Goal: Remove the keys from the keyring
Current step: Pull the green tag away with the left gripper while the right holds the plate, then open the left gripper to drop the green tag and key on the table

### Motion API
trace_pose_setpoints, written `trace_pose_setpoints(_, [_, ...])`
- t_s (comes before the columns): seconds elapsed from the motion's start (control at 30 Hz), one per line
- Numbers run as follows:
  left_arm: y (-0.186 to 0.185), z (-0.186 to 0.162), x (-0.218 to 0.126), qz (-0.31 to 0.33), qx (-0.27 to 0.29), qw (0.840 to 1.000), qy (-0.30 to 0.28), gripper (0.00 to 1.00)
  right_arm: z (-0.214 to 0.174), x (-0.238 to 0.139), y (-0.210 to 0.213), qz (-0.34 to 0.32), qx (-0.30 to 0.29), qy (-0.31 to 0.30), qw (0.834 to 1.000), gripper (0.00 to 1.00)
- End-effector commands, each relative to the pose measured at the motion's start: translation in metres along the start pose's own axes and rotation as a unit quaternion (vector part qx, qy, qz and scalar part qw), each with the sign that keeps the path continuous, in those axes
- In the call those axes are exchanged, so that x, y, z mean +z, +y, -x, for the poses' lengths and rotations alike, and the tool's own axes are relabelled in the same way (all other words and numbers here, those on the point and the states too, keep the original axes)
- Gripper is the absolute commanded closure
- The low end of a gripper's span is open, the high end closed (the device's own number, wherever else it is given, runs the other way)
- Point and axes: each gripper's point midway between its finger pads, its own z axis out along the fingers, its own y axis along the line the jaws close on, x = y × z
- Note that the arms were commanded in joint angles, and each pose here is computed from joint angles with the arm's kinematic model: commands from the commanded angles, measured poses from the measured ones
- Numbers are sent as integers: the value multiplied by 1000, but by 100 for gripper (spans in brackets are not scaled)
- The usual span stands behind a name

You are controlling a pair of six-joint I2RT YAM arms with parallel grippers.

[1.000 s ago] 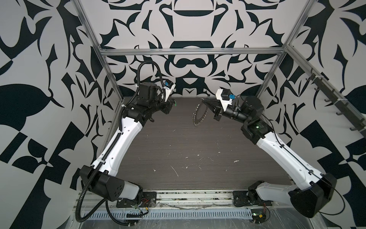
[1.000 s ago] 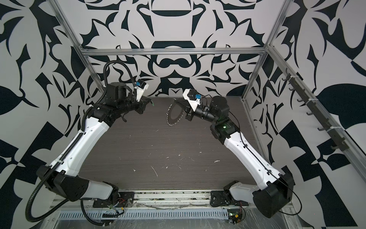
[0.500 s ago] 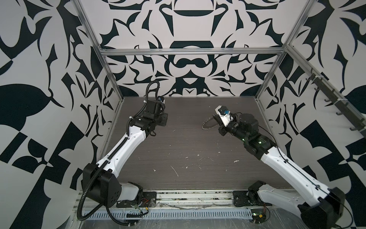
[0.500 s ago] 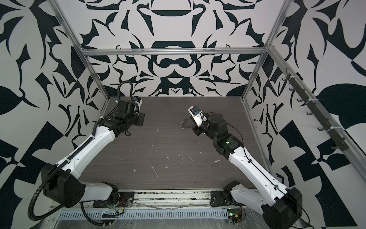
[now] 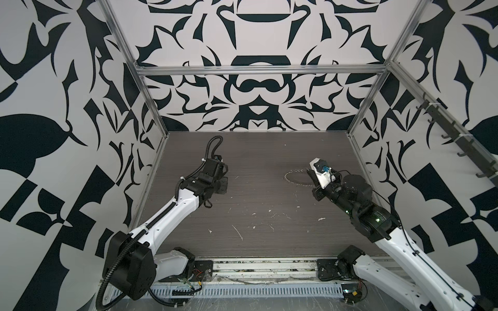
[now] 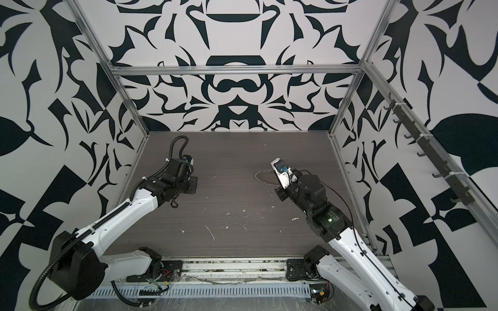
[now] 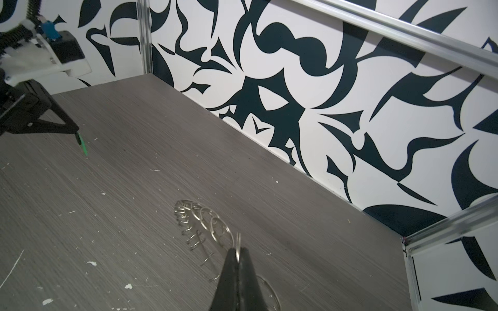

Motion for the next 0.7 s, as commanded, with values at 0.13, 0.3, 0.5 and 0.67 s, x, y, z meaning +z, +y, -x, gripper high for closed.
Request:
trace_pose_setpoints(0.13, [-13, -30, 46, -11, -23, 997, 78, 100, 6, -10, -8, -22, 7, -8, 1000, 100])
trace_pose_setpoints(0.3, [-20, -30, 82, 2, -2, 992, 130, 100, 5, -8, -10, -27, -2, 4, 1000, 100])
trace_pose_setpoints(0.5, [-22, -27, 113, 20, 4, 986, 165, 97, 3, -7, -11, -29, -16, 14, 999, 100])
trace_pose_setpoints(0.67, [-28, -6, 111, 11, 1, 990, 142, 66, 0, -7, -13, -33, -25, 29, 999, 100])
